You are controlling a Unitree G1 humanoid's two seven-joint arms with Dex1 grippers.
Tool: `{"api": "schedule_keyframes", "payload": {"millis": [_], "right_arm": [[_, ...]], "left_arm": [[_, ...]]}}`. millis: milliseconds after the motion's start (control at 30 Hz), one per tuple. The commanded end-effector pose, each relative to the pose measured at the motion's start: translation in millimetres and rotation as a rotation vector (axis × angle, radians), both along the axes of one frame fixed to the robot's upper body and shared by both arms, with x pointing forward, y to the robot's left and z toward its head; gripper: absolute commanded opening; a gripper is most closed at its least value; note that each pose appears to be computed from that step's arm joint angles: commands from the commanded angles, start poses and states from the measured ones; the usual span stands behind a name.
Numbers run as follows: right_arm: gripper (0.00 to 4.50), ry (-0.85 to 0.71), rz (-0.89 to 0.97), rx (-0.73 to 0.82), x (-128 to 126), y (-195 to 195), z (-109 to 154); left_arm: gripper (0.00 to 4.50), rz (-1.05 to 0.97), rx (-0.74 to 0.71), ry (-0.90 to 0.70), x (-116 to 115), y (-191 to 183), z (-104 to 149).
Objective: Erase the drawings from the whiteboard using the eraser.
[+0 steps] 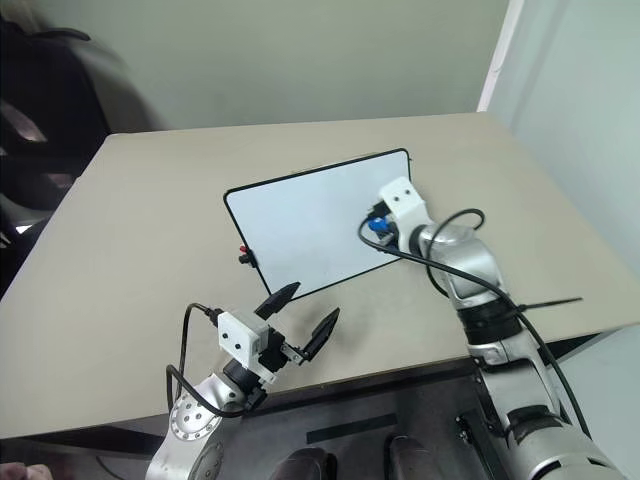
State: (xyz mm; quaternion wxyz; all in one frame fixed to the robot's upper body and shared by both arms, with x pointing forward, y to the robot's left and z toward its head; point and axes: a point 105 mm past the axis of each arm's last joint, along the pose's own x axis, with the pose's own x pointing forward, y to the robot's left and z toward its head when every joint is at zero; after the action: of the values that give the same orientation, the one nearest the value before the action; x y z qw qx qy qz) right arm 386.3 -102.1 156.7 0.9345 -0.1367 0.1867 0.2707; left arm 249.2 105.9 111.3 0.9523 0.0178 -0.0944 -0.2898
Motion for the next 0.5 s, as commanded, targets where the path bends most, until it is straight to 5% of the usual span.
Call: {"api": "schedule_keyframes", "payload": {"millis": [33,133,267,500], "right_arm": [[0.68,-0.075,-0.057,0.029,-13.1,-30.1,31.7],[0.68,-0.033,-0.125,0.036,-25.2,-57.4,27.9],[0.68,0.132,-0.217,0.011,-44.6,-94.6,-16.2],[0.68,0.211,-0.307,0.013,-46.1,-112.6,-46.0]], "left_arm": [[4.50,-0.012,-0.019,-0.029,-1.0,-3.3,6.7],[4.50,-0.014,-0.020,-0.027,-0.8,-4.6,5.5],[4.50,-0.023,-0.020,-0.021,0.5,-7.8,3.1],[4.50,-0.028,-0.017,-0.019,3.0,-9.2,1.0]]}}
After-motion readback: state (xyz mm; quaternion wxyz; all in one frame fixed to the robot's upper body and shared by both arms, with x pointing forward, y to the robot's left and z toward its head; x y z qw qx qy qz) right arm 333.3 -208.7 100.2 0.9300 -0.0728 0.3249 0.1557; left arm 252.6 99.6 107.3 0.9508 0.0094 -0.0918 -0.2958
